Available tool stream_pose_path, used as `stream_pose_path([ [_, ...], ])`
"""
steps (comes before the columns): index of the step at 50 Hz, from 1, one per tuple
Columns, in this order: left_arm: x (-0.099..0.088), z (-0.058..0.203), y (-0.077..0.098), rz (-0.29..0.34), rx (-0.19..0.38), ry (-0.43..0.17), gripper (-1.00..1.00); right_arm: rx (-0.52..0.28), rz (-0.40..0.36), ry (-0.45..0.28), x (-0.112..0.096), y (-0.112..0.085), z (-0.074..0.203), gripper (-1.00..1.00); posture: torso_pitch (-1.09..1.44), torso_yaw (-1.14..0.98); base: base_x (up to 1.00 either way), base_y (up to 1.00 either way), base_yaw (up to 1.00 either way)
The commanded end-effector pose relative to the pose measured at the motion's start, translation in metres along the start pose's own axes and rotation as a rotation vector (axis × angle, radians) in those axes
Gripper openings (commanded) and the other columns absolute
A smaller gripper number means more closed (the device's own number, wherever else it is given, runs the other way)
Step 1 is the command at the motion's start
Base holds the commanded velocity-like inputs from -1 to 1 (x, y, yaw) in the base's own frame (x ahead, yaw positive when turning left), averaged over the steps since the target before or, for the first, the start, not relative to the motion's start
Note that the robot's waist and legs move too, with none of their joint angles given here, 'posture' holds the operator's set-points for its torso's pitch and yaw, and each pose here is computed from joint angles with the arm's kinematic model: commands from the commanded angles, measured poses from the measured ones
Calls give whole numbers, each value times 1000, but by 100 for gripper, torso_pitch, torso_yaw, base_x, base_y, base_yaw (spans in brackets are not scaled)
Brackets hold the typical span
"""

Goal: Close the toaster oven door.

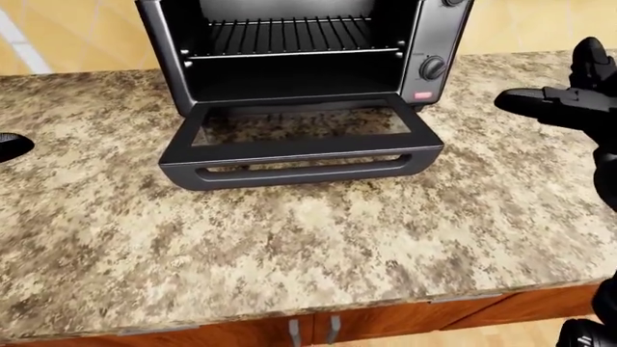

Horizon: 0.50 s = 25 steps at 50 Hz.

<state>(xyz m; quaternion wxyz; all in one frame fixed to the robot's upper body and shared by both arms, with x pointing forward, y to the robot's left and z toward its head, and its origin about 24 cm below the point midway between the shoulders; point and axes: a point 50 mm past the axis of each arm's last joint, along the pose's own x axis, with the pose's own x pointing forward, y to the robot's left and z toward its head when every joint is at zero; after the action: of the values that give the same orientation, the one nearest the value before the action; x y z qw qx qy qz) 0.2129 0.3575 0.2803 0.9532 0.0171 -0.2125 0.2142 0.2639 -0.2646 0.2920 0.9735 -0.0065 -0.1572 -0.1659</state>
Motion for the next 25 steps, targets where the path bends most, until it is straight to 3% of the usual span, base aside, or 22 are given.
stream_pose_path([
  [1,0,20,0,-3,16,-92,100,-21,-16,-76,1,-4,15,100,0,0,0,0,0],
  [5,0,21,0,-4,13,-91,100,-105,-16,-138,7,-3,16,100,0,0,0,0,0],
  [11,-1,20,0,-5,11,-87,100,-137,-8,-154,22,-1,17,100,0,0,0,0,0],
  [18,-1,20,0,-8,10,-85,100,-141,-2,-134,37,3,11,100,0,0,0,0,0],
  [25,-1,22,0,-6,9,-87,100,-215,20,-121,46,14,-3,100,0,0,0,0,0],
])
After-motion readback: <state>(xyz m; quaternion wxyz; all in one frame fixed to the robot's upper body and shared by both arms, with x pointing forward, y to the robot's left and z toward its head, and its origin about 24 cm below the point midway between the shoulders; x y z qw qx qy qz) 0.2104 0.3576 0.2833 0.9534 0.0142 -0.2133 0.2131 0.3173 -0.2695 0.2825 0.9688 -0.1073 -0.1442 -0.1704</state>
